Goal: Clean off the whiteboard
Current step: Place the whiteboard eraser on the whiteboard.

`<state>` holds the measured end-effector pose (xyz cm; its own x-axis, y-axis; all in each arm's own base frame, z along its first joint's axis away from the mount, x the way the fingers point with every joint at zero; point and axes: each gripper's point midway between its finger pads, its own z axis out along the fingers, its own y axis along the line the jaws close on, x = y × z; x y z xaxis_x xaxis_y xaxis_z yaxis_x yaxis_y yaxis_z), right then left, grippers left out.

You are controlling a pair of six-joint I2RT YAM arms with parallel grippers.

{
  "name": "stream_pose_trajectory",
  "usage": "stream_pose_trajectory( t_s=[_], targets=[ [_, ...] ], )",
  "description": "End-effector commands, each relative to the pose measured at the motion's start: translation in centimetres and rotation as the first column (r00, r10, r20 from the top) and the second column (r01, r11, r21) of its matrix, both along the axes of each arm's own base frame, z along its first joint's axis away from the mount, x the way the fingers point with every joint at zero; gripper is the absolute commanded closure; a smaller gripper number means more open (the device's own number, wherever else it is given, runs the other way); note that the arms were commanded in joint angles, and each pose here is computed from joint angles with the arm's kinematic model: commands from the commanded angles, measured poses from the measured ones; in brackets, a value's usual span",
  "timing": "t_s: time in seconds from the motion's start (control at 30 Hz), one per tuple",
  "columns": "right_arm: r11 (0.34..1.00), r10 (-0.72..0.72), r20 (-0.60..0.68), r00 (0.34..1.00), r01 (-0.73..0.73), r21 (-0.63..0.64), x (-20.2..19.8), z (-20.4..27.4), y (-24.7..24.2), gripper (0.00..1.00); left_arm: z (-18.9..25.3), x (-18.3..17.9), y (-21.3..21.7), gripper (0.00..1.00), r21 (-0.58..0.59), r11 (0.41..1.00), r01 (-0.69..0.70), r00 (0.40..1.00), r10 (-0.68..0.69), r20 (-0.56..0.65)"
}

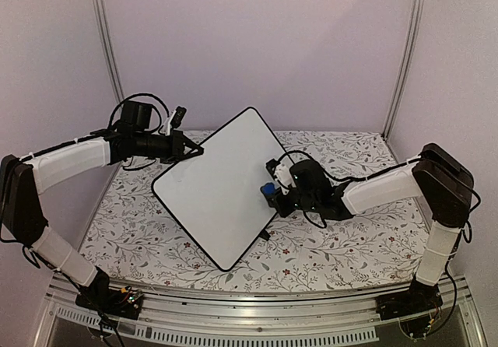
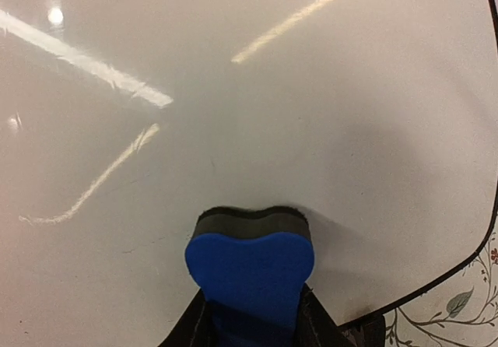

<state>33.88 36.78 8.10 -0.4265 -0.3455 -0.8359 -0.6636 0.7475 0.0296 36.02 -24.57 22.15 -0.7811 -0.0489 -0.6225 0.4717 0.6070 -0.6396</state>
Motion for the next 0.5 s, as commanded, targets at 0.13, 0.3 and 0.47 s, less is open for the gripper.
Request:
stream_pose_trajectory(
  t_s=[0.13,0.3,0.47],
  targets=[
    [0.994,0.106,0.039,0.994,-0.107,0.017,-4.0,1.7,2.6,0.68,-1.0,0.3,0.1,1.00,0.046,0.999,0.011,0.999,-0.013,0.037],
    [0.987,0.157,0.060,0.986,-0.158,0.005,-6.2,1.9,4.1,0.68,-1.1,0.4,0.2,1.00,0.052,0.999,0.005,0.999,-0.007,0.033],
    [0.979,0.201,0.081,0.976,-0.201,-0.005,-8.3,2.1,5.3,0.68,-1.1,0.4,0.2,1.00,0.051,0.999,0.005,0.999,-0.007,0.034]
  ],
)
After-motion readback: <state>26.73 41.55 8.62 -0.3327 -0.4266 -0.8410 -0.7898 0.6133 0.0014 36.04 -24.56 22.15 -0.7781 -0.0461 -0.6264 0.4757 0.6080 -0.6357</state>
